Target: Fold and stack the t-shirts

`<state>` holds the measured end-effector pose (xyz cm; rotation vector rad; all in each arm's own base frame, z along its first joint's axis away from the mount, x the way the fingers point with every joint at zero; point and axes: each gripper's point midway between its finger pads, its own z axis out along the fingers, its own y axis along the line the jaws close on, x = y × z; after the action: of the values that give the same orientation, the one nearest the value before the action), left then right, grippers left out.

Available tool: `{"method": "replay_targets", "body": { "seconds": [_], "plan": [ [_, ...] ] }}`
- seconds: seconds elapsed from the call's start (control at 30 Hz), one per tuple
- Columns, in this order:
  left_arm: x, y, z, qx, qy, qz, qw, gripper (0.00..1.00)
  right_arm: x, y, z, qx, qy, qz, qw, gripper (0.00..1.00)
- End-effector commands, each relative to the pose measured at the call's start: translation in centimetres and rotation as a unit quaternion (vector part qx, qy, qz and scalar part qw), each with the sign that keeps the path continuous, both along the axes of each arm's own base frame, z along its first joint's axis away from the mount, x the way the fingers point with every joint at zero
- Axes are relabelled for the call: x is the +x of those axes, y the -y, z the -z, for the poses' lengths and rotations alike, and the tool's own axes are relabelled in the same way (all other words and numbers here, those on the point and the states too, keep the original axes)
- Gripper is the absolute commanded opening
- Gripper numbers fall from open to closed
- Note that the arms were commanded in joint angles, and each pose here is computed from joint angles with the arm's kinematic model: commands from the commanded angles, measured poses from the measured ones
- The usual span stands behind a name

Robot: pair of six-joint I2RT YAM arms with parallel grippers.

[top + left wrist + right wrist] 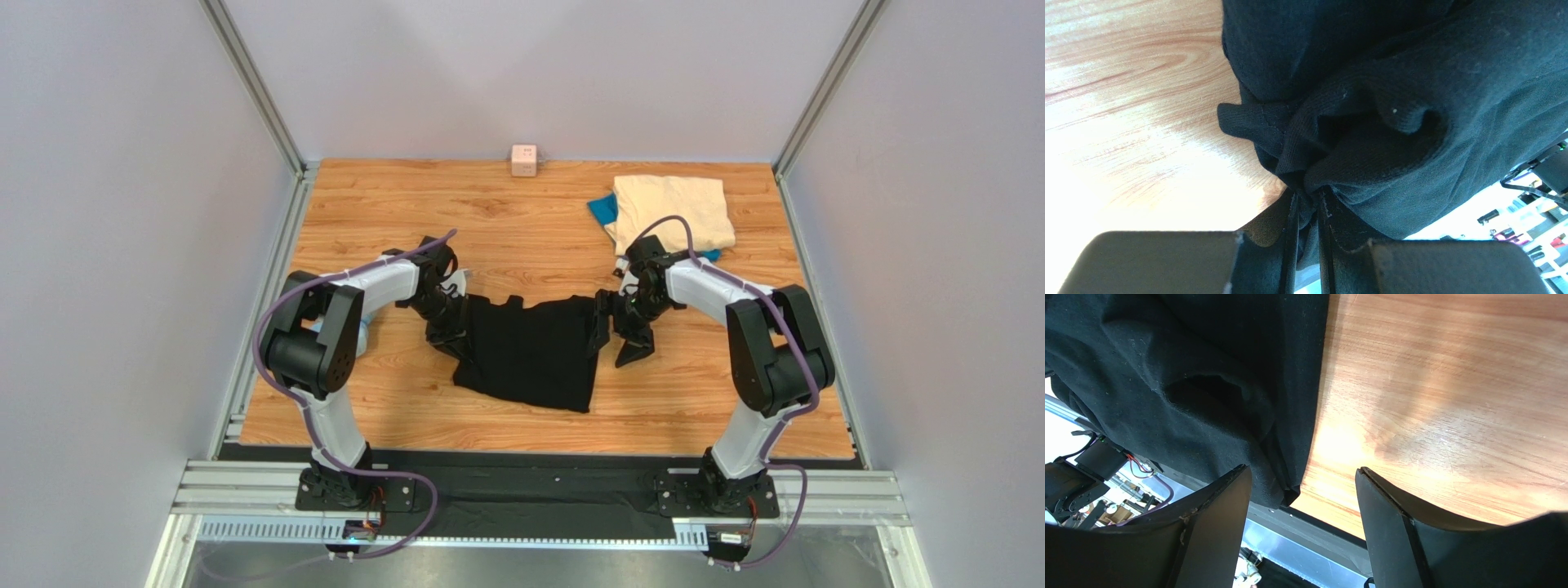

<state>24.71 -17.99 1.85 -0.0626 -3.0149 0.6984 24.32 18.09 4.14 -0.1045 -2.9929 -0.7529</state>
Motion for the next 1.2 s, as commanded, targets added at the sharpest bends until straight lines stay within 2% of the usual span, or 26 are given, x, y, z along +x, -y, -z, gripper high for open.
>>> {"method": "replay_targets", "body": {
  "seconds": [0.0, 0.23, 0.4, 0.53, 0.9, 1.17],
  "plan": [
    [0.1, -0.9, 0.2, 0.024, 0.000, 0.004, 1.000, 0.20, 1.0, -0.6, -1.9, 0.018, 0.034, -0.008, 0.999, 0.69],
    [-0.3, -1.1, 0.4, 0.026, -0.004, 0.004, 1.000, 0.20, 1.5, -1.8, -0.5, 0.046, 0.014, -0.006, 0.999, 0.69],
    [-0.2, -1.1, 0.2, 0.028, -0.002, 0.003, 1.000, 0.20, 1.3, -1.7, 0.9, 0.039, 0.003, -0.007, 0.999, 0.69],
    [-0.1, -1.0, 0.2, 0.025, -0.004, 0.003, 1.000, 0.20, 0.9, -1.9, 3.0, 0.038, -0.040, 0.000, 0.998, 0.69],
    [-0.1, -0.9, 0.0, 0.024, -0.003, 0.001, 1.000, 0.19, -0.1, -4.9, 4.5, 0.055, -0.066, -0.015, 0.996, 0.69],
    [-0.5, -1.0, 0.0, 0.023, -0.003, -0.003, 1.000, 0.19, 0.6, -6.5, 5.1, 0.060, -0.040, -0.016, 0.997, 0.68]
  ]
}}
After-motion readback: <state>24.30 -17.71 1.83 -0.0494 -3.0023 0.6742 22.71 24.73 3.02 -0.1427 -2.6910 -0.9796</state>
